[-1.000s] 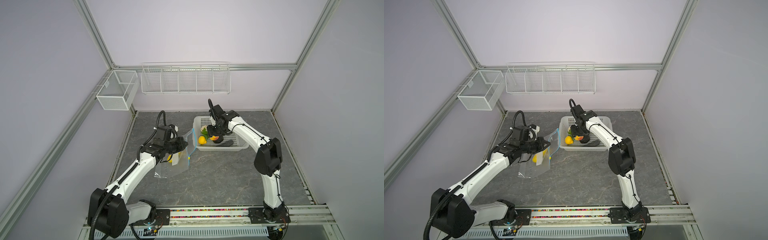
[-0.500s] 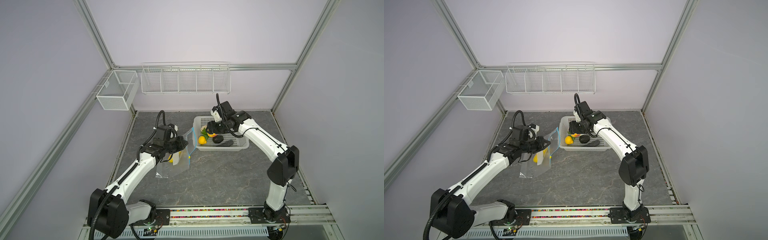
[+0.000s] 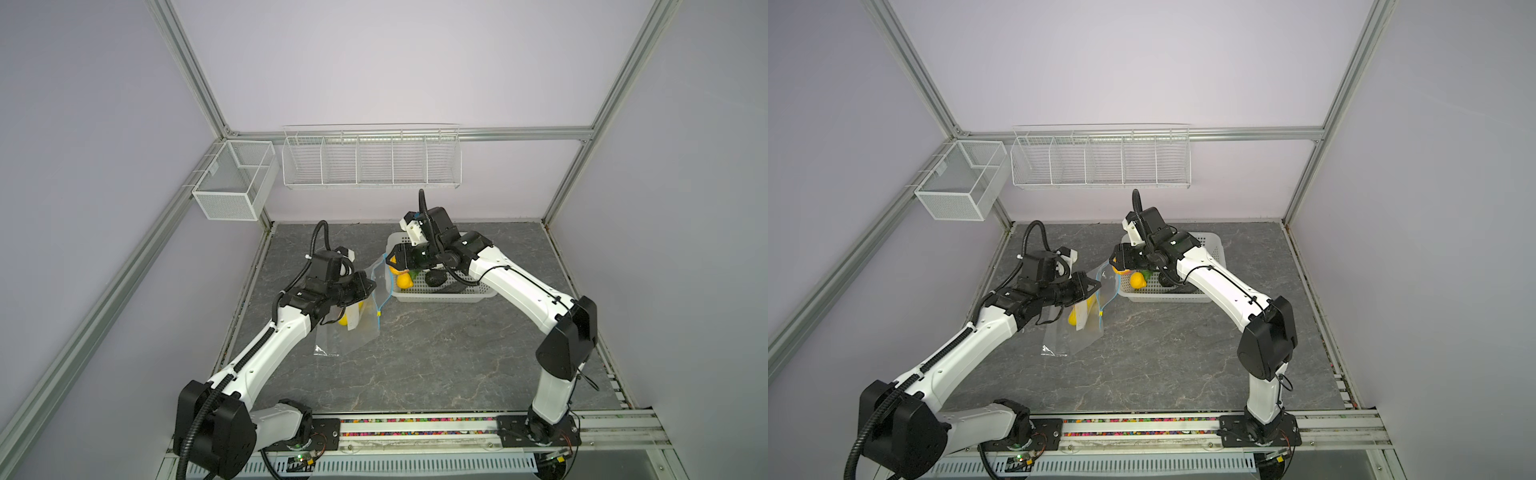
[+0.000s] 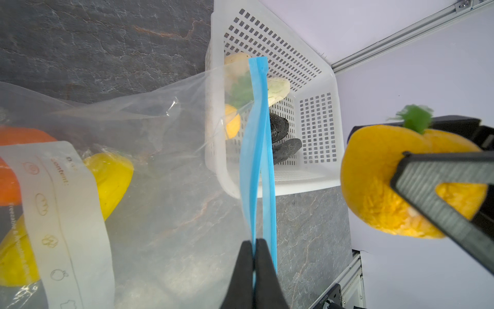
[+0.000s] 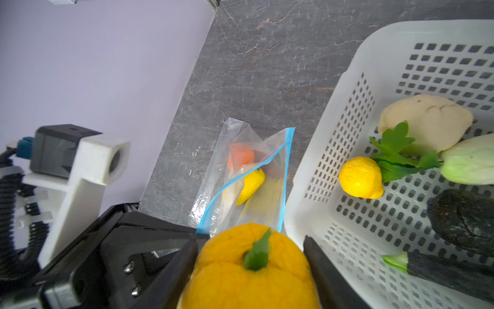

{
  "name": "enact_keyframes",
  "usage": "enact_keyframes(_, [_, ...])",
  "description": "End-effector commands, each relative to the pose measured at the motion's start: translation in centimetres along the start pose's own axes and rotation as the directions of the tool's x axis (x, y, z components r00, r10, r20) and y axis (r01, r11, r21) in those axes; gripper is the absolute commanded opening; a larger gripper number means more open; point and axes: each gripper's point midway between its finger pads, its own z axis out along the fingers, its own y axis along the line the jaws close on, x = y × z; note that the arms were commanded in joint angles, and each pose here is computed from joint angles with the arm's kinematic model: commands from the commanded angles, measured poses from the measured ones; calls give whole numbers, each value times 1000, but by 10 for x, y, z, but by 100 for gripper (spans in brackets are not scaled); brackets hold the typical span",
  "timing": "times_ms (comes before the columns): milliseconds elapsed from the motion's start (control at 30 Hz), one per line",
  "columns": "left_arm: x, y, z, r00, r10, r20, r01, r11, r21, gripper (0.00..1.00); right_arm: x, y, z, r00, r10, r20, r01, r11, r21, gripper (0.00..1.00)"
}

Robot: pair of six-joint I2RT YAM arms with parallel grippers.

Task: Place the food in the zip-top bag and seal the zipper
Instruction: 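Carry the yellow bell pepper with the right gripper into the bag mouth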

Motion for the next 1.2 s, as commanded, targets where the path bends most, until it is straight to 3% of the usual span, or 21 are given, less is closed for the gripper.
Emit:
enact_keyframes(0, [-8,-13,-10,999,15,35,-16,1000,26,0,8,4,22,999,19,-31,-20,999,-32,60])
enact_keyframes(300, [-13,-15,-16,998,19,64,-20,1000,23,0,30,4,49,995,39,-91,-44,998,-49,58])
enact_keyframes(733, [-14,-20,-19,997,16,72,-19,999,42,0,44,9,57,993,33,-117,-39,998,-51,57])
enact_keyframes(1167, [-12,-20,-25,997,18,80,-22,999,49,0,52,-17,63,990,13,-138,-5,998,58,58])
